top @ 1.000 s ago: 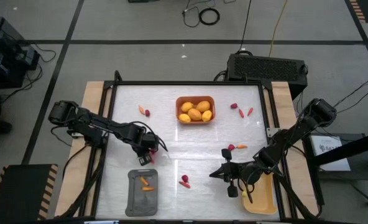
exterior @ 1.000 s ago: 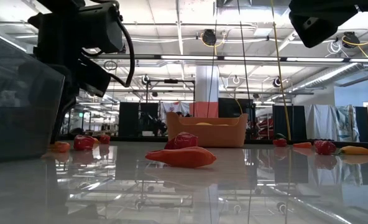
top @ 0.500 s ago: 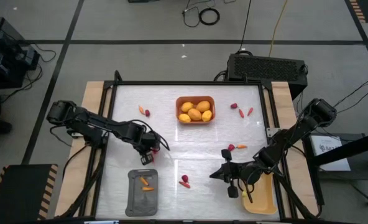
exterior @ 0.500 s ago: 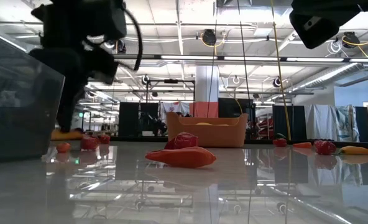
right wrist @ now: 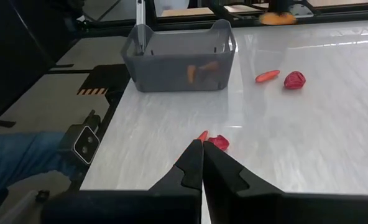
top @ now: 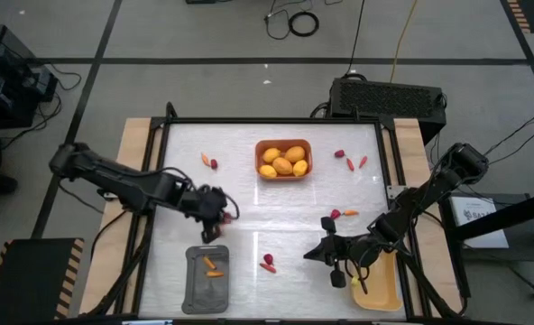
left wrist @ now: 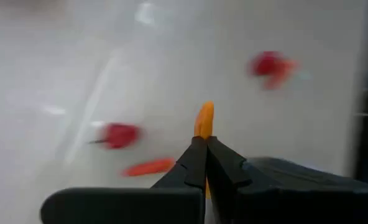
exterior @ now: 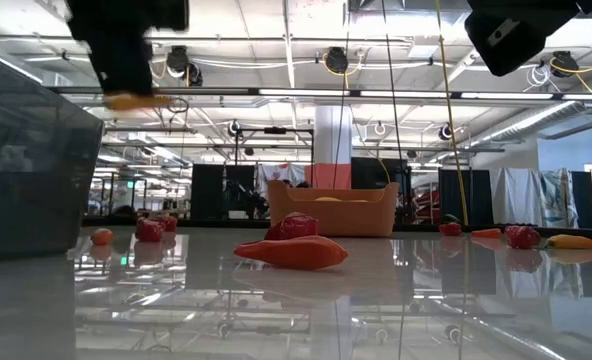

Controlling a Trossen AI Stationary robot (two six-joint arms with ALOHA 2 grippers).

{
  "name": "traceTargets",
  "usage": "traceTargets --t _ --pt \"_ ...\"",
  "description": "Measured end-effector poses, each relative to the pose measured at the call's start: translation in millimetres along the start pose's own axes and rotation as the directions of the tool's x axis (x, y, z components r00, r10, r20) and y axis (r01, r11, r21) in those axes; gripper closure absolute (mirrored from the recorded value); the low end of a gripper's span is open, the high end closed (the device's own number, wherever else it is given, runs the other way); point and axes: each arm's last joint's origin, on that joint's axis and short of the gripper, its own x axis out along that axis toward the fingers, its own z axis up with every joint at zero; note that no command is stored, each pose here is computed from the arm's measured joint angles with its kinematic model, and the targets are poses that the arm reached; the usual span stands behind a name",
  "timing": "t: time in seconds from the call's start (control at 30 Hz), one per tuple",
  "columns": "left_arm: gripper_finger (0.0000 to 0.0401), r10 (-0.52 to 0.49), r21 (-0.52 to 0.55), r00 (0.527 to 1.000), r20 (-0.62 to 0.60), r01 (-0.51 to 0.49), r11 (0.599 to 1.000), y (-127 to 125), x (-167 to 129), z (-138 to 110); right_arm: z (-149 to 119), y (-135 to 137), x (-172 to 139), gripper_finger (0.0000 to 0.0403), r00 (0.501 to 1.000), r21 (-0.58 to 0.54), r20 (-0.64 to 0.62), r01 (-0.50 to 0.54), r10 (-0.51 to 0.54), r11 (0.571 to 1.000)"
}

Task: Sort produce into baskets
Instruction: Put the yellow chili pepper into the black bin

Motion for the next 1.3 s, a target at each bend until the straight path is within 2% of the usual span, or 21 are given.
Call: traceTargets --t 0.2,0.33,0.47,0.7,0.93,1.2,1.3 --pt "0.0393 -0.177 0.042 0.984 0.028 0.176 0.984 -42.1 -4.0 -19.6 0.6 -1.5 0.7 0.0403 1.0 0.002 0.003 0.009 -0.009 1.0" --pt "0.0393 -0.21 0.044 0.976 0.054 0.208 0.977 -62.3 -8.0 -36.3 2.3 -4.9 2.3 0.0403 1.0 0.01 0.008 0.022 -0.022 1.0" --pt "0.0393 -0.195 0.039 0.978 0.068 0.193 0.98 -75.6 -8.3 -53.2 3.1 -7.2 3.3 0.0403 0.999 0.013 0.009 0.03 -0.03 0.999" --pt "0.0393 -0.146 0.069 0.989 -0.008 0.146 0.987 -88.9 13.7 -74.3 3.5 -8.3 3.8 0.0403 0.999 0.015 0.009 0.034 -0.034 0.999" --pt "0.0393 -0.091 0.057 0.995 -0.051 0.094 0.994 -89.7 31.8 -79.6 3.5 -8.3 3.8 0.0403 0.999 0.029 0.009 0.034 -0.034 0.999" --pt "0.0392 -0.084 0.06 0.995 -0.058 0.088 0.994 -89.1 32.5 -80.3 3.5 -8.5 3.9 0.0403 0.999 0.041 0.009 0.035 -0.035 0.999" --pt "0.0374 -0.072 0.063 0.995 -0.069 0.076 0.995 -87.8 32.6 -81.2 3.6 -8.7 4.0 0.0403 0.999 0.041 0.009 0.036 -0.036 0.999"
